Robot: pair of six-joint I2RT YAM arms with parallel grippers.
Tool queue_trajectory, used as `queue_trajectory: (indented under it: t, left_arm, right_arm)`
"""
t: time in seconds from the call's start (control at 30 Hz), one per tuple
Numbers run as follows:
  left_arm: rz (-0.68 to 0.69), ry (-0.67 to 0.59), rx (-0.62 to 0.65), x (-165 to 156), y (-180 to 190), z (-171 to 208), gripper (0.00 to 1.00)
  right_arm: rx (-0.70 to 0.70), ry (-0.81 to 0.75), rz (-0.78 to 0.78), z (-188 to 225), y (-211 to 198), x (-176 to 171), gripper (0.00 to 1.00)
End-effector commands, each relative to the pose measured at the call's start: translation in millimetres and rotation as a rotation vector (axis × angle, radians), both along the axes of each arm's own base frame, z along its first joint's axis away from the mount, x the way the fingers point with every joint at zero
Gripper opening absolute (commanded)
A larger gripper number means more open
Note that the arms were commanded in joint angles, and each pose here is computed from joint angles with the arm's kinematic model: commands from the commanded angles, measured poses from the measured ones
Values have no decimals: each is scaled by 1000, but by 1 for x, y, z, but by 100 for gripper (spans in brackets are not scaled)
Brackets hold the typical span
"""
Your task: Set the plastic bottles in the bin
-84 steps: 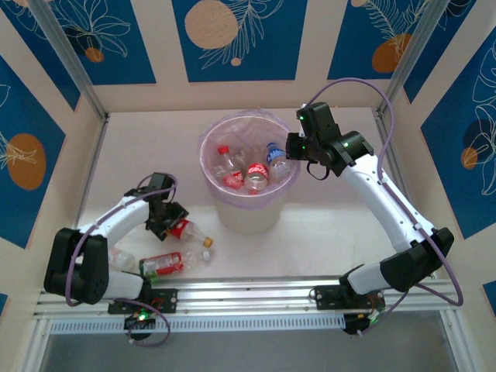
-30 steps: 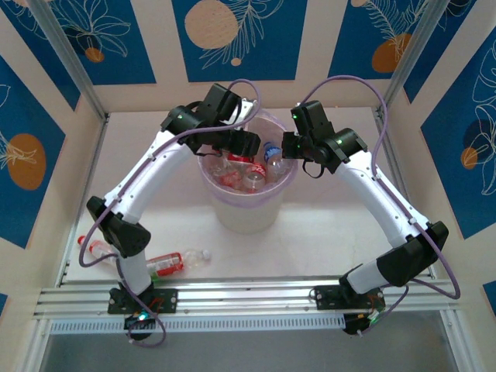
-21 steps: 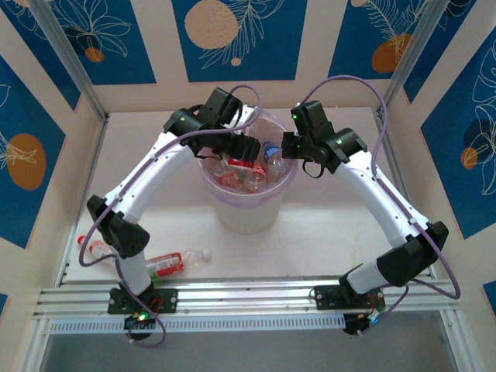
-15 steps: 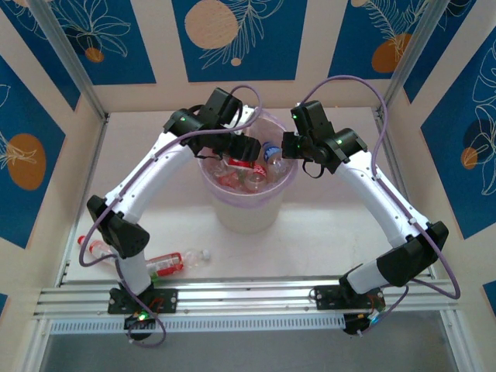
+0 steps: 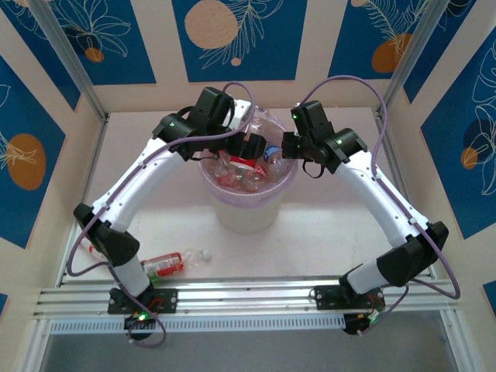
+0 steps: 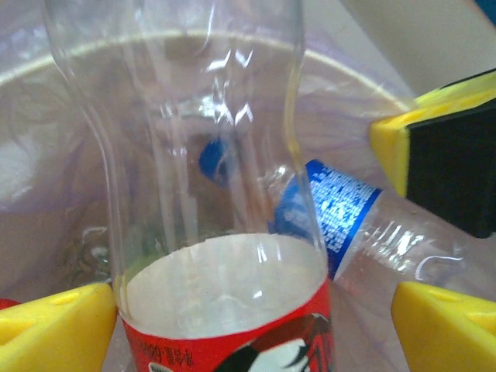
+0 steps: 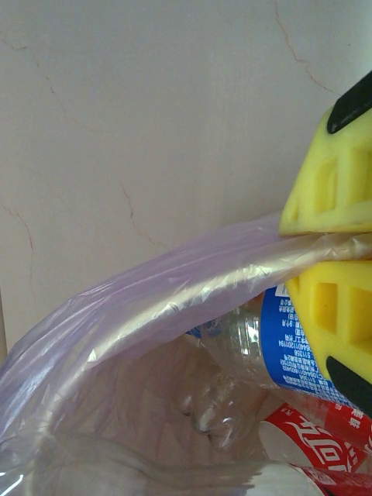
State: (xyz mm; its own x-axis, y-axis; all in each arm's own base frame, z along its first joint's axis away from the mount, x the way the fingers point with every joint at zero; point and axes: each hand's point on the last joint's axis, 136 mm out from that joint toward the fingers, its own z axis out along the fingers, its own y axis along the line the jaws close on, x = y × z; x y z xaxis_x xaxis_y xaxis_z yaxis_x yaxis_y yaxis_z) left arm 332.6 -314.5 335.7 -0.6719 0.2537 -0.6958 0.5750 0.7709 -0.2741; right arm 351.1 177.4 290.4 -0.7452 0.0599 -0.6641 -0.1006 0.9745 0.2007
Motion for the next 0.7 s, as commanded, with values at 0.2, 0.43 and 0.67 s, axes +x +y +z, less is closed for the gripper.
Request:
queue_trajectory:
  t: [0.2, 0.43, 0.67]
  left_arm:
    - [38, -125, -45, 12, 1, 21, 65]
    - [-3, -6, -31, 3, -8, -9, 57]
    - [-9, 114, 27, -24, 8, -44, 50]
  right_arm:
    - [6, 43, 26, -10, 5, -7, 14]
    - [7, 42, 27, -9, 6, -7, 14]
    - [8, 39, 27, -8, 7, -7, 14]
